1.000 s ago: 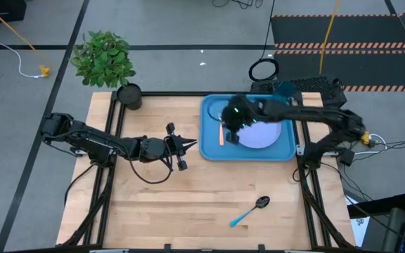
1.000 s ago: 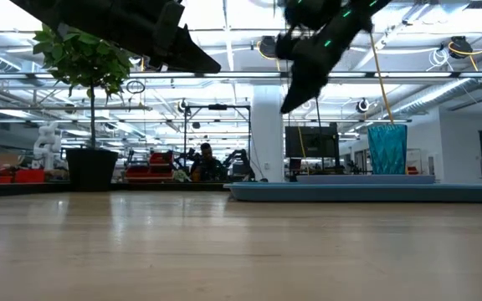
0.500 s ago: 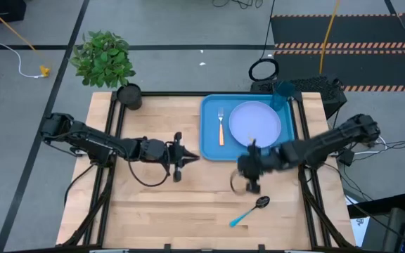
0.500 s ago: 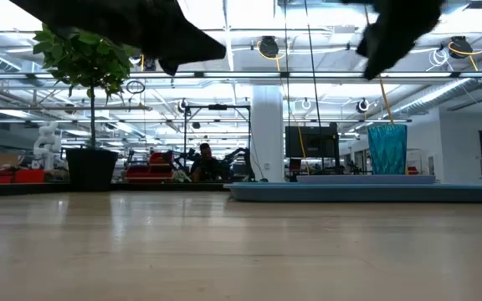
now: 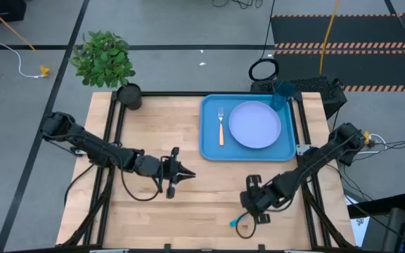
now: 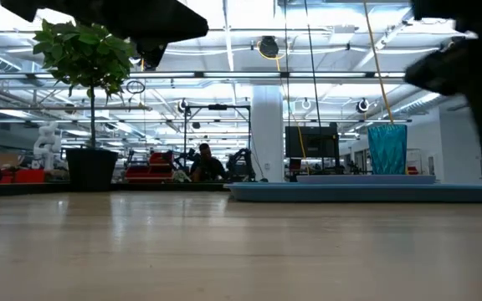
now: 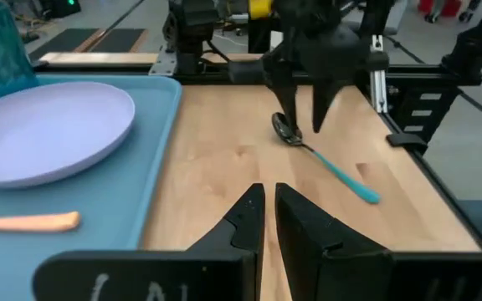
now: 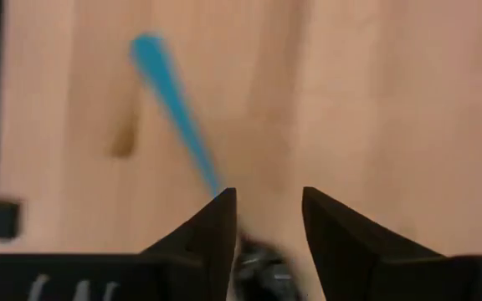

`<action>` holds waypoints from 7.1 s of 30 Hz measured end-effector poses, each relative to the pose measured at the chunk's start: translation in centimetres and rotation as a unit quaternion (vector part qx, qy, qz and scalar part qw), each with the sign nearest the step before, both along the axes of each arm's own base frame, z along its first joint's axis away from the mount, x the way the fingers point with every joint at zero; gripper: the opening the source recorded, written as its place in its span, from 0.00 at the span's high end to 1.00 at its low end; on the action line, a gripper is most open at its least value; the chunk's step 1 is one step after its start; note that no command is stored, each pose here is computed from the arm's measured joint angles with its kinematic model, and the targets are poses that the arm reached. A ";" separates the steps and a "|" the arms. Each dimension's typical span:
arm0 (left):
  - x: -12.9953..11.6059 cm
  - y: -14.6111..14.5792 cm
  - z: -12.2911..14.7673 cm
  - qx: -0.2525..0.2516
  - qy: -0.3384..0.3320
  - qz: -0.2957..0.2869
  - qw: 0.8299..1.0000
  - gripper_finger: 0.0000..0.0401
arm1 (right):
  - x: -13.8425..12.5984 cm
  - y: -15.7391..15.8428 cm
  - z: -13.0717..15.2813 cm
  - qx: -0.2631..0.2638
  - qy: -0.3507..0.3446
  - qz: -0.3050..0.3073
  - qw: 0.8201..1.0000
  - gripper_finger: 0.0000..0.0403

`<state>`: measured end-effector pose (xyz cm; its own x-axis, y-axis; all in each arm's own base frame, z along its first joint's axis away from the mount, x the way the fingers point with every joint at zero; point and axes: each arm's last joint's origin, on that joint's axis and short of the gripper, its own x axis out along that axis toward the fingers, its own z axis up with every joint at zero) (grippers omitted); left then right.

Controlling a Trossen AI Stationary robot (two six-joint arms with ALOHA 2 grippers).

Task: Pick and place plate/cup/fork/spoon on tray
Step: Put the blue spoon on the blue tray to the left of the light orange fork, then put the blue spoon on the blue tray to the left of the brown fork

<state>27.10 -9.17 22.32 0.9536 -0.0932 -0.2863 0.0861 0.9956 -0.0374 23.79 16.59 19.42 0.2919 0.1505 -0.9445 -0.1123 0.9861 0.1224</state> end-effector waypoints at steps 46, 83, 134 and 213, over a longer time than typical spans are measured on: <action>8.6 -8.9 0.4 -0.001 -0.051 0.080 0.995 0.91 | -3.0 -0.1 -3.5 -0.118 -0.092 0.168 0.974 0.99; 11.5 6.0 -2.6 -0.052 0.133 0.211 0.967 0.46 | 3.0 -10.9 2.1 -0.558 -0.125 0.237 0.785 0.99; 6.4 7.7 0.3 -0.009 -0.185 0.165 0.969 0.99 | 3.9 -6.2 8.2 -0.155 -0.541 -0.123 0.817 0.60; 6.3 3.4 0.1 0.050 -0.244 0.118 0.961 0.99 | 3.0 -12.4 8.6 -0.111 -0.624 -0.104 0.767 1.00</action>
